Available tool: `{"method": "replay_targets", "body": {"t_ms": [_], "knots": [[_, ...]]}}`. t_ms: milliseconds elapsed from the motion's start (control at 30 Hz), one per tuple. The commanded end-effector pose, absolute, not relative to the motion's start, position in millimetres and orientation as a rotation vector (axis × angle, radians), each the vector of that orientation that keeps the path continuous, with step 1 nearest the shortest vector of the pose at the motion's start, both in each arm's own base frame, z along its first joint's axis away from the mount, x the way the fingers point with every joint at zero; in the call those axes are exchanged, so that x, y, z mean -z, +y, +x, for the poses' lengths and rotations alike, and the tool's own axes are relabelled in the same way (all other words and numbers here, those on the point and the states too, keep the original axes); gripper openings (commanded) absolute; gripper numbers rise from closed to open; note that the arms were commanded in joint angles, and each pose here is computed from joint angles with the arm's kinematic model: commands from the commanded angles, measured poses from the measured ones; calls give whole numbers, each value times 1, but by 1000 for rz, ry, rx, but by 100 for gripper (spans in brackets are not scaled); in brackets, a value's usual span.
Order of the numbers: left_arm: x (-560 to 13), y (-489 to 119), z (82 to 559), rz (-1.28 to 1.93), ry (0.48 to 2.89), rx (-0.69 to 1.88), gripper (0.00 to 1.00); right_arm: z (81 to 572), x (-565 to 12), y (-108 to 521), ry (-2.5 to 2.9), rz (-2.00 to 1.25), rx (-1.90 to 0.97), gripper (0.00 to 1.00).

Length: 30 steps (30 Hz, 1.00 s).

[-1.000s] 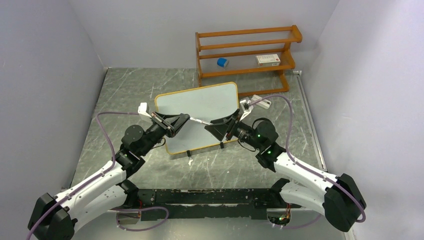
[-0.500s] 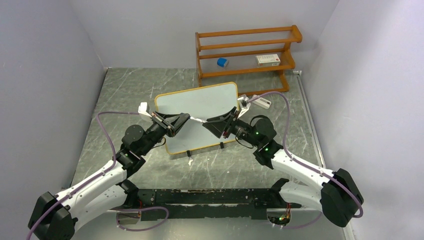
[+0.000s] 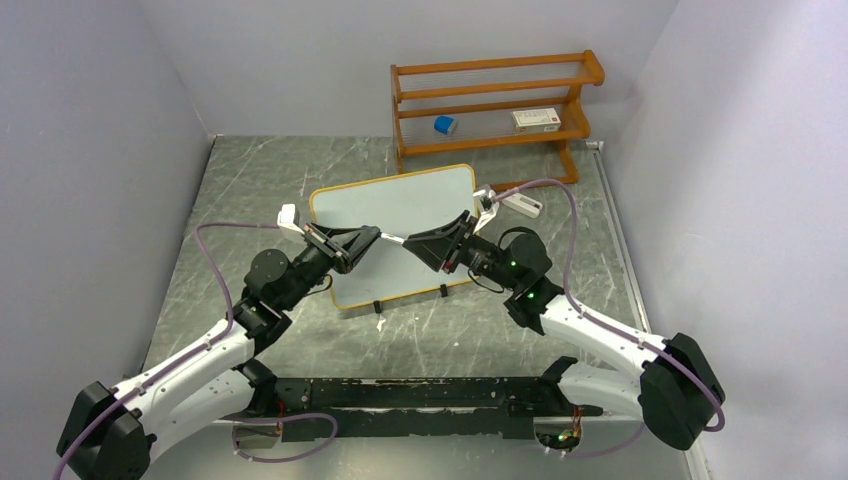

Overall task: Write a sentence on the whiteboard
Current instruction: Open the whiteboard marker from the pen cap.

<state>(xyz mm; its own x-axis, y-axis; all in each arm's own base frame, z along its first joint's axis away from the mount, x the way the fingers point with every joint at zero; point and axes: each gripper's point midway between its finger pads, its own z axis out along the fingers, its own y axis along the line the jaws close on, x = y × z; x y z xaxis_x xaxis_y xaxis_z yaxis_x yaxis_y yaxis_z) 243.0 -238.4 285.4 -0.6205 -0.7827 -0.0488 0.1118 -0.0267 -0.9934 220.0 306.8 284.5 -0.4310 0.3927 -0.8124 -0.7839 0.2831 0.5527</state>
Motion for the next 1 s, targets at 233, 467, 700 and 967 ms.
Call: {"method": "replay_targets", "body": {"t_ms": [233, 467, 700, 967], "knots": [[-298, -237, 240, -681, 1540, 1758, 5, 218, -294, 318, 1484, -447, -1402, 31], [-300, -237, 239, -673, 1538, 1757, 5, 218, -292, 318, 1490, -453, -1392, 29], [-298, -238, 239, -669, 1548, 1757, 5, 217, -295, 319, 1477, -456, -1401, 25], [-297, -236, 239, -680, 1548, 1749, 5, 214, -301, 317, 1456, -446, -1413, 26]]}}
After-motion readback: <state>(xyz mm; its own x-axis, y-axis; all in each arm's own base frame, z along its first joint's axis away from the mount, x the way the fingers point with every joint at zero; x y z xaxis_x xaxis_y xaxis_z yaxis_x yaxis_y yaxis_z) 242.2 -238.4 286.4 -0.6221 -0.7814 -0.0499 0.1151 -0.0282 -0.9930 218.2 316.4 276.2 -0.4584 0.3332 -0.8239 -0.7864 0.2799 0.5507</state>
